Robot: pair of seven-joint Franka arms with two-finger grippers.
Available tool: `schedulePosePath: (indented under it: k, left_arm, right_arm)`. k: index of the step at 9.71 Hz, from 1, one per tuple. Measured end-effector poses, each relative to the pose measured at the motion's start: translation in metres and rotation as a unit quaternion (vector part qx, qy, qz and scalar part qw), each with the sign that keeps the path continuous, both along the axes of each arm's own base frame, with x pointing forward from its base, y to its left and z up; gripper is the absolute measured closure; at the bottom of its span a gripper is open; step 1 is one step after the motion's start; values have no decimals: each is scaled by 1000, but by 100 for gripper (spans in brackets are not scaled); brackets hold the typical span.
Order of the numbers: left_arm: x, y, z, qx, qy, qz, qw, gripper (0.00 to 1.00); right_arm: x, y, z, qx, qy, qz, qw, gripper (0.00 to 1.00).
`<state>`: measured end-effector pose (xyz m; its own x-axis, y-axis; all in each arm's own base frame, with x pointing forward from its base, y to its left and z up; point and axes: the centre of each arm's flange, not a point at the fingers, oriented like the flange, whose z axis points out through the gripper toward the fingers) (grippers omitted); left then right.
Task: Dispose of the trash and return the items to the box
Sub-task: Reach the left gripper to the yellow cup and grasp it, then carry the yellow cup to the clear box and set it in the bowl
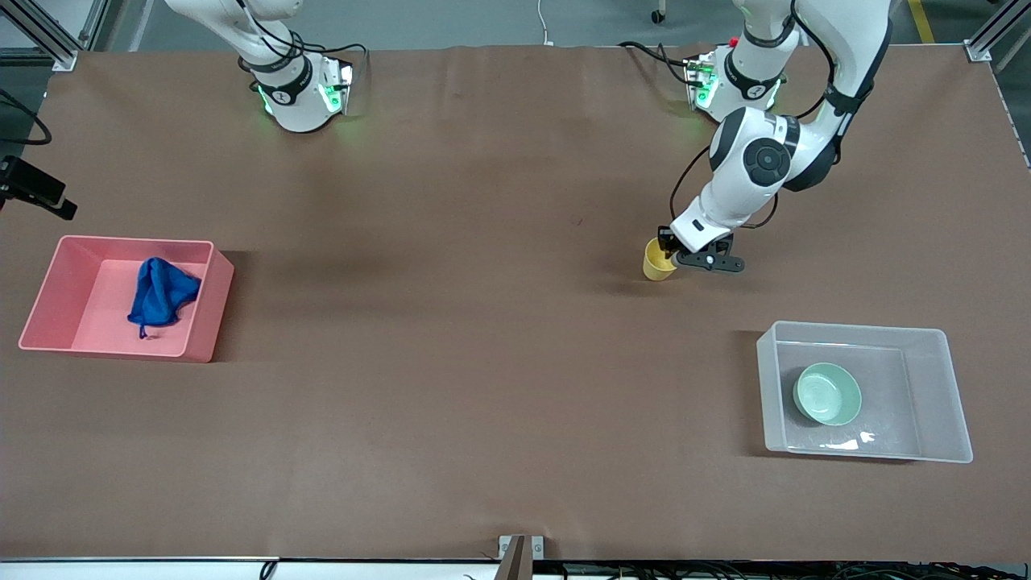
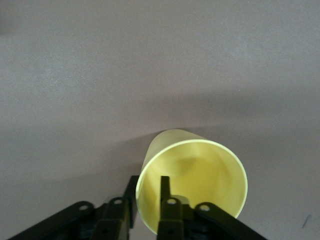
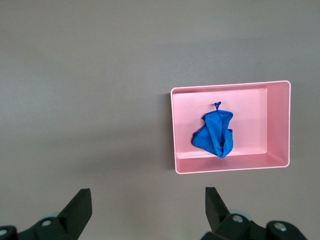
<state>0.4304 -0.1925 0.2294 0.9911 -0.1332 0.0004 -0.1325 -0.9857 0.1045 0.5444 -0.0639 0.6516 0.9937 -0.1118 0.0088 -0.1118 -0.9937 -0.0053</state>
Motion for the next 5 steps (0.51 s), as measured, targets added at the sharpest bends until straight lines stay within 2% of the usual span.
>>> schedulePosePath:
  k: [1, 3, 5]
  left_arm:
    - [2, 0, 3, 0, -2, 0, 1000, 96]
    - [19, 15, 38, 10, -9, 4, 1000, 97]
    - [63, 71, 120, 18, -14, 12, 1000, 97]
  right_arm:
    - [0, 0, 0, 0, 0, 0, 1000, 0]
    - [0, 0, 0, 0, 0, 0, 1000, 0]
    - [0, 0, 0, 0, 0, 1, 1000, 0]
